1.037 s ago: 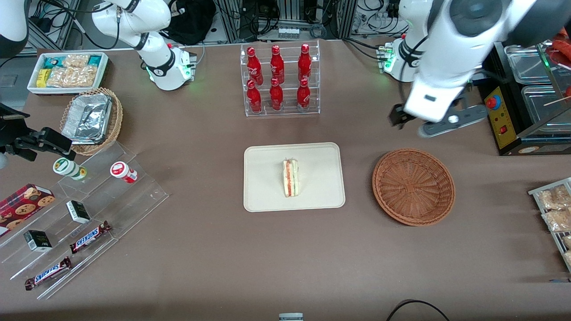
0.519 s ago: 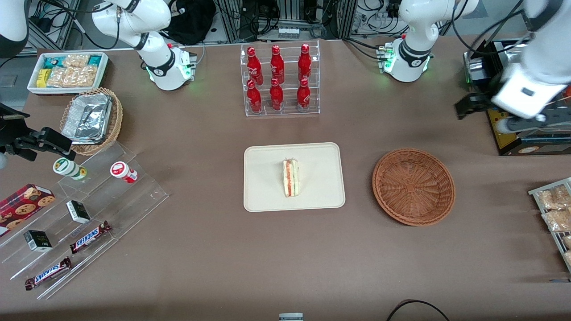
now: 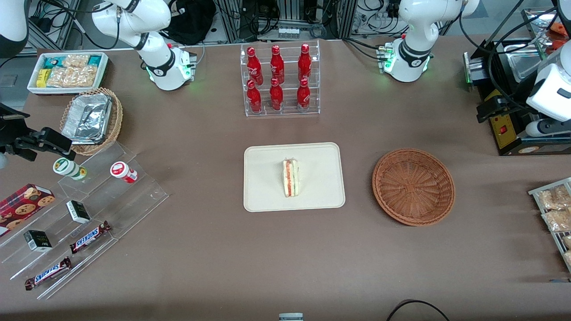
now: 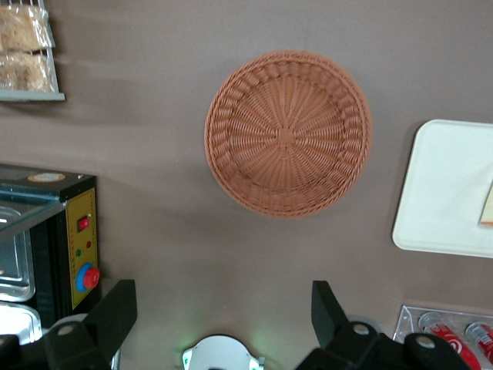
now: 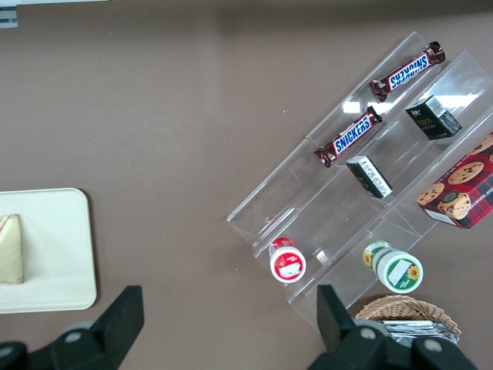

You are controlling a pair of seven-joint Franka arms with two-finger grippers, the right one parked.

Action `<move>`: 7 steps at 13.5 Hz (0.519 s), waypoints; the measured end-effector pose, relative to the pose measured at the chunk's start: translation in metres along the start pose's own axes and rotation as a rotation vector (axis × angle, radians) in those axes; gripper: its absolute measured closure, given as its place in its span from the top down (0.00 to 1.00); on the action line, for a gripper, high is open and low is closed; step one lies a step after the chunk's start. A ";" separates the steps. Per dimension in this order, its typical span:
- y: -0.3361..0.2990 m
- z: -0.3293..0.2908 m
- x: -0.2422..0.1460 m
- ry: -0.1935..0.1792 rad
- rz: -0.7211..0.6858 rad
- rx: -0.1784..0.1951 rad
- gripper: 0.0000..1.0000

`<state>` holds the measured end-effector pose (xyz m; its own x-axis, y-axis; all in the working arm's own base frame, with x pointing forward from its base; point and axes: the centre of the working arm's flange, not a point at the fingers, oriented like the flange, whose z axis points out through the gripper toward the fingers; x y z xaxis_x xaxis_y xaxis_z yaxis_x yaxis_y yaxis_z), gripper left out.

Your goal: Place sandwich from basket to tray

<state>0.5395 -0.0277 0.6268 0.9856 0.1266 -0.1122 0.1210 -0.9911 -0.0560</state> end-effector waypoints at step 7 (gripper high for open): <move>-0.005 -0.010 0.014 0.021 0.009 -0.006 1.00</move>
<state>0.5540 -0.0216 0.6355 0.9889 0.1169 -0.0915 0.1129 -0.9924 -0.0487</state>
